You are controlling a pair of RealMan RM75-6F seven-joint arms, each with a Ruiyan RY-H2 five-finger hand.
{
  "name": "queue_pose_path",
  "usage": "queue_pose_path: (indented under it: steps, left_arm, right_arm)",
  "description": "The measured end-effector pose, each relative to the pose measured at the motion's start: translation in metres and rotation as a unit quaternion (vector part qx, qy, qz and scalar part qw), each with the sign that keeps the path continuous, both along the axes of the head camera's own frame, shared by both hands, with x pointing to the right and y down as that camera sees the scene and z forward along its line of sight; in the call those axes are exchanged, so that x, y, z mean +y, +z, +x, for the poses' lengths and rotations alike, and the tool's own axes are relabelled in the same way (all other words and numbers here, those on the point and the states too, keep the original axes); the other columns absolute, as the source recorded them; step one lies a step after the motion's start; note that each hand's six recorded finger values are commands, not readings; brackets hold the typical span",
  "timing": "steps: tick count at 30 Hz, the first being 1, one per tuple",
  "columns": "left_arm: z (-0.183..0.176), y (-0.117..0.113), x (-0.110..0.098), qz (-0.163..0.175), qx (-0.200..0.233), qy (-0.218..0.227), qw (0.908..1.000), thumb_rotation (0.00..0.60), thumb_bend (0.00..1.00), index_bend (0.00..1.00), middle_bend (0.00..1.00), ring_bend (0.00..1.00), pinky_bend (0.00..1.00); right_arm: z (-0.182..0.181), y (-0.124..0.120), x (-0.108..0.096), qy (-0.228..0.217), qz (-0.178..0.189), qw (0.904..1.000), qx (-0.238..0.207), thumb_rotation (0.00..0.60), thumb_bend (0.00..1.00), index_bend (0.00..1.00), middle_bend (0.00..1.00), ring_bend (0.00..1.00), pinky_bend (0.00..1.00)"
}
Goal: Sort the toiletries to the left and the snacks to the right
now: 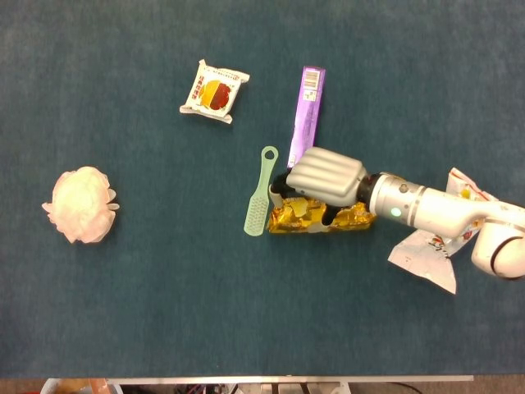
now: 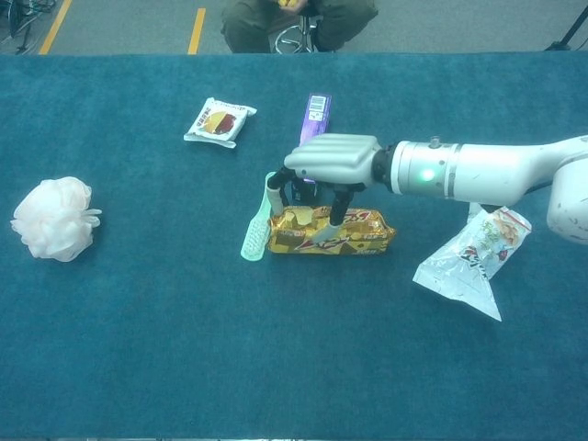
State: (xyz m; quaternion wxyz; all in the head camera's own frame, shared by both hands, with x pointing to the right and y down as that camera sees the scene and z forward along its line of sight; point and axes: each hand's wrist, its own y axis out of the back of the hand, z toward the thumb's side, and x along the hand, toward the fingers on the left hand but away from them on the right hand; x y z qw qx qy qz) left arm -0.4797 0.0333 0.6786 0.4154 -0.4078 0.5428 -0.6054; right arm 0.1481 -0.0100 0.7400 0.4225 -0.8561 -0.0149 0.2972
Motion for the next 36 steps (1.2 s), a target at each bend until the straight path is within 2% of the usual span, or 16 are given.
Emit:
queue_pose_path:
  steps: [10,20,29,36]
  left_arm:
    - [0.000,0.001,0.000,-0.002,0.000,-0.002,1.0000,0.600,0.14,0.42,0.34,0.31,0.46]
    - [0.004,0.004,-0.002,-0.006,-0.001,0.001,1.0000,0.600,0.14,0.42,0.34,0.31,0.46]
    - [0.013,0.009,-0.006,-0.010,0.002,0.008,0.9999,0.600,0.14,0.42,0.34,0.31,0.46]
    - [0.017,0.012,-0.007,-0.012,0.002,0.012,0.9999,0.600,0.14,0.42,0.34,0.31,0.46]
  right_arm:
    - [0.020,-0.023,-0.020,0.045,0.004,0.9984,-0.033,0.600,0.17,0.47,0.67,0.59,0.76]
    - [0.078,-0.060,-0.035,0.118,0.000,0.9912,-0.059,0.600,0.17,0.48,0.67,0.60,0.76]
    - [0.133,-0.078,-0.022,0.162,-0.009,0.9855,-0.050,0.600,0.17,0.48,0.67,0.60,0.76]
    - [0.167,-0.079,-0.003,0.190,-0.024,0.9809,-0.030,0.600,0.17,0.48,0.67,0.60,0.76]
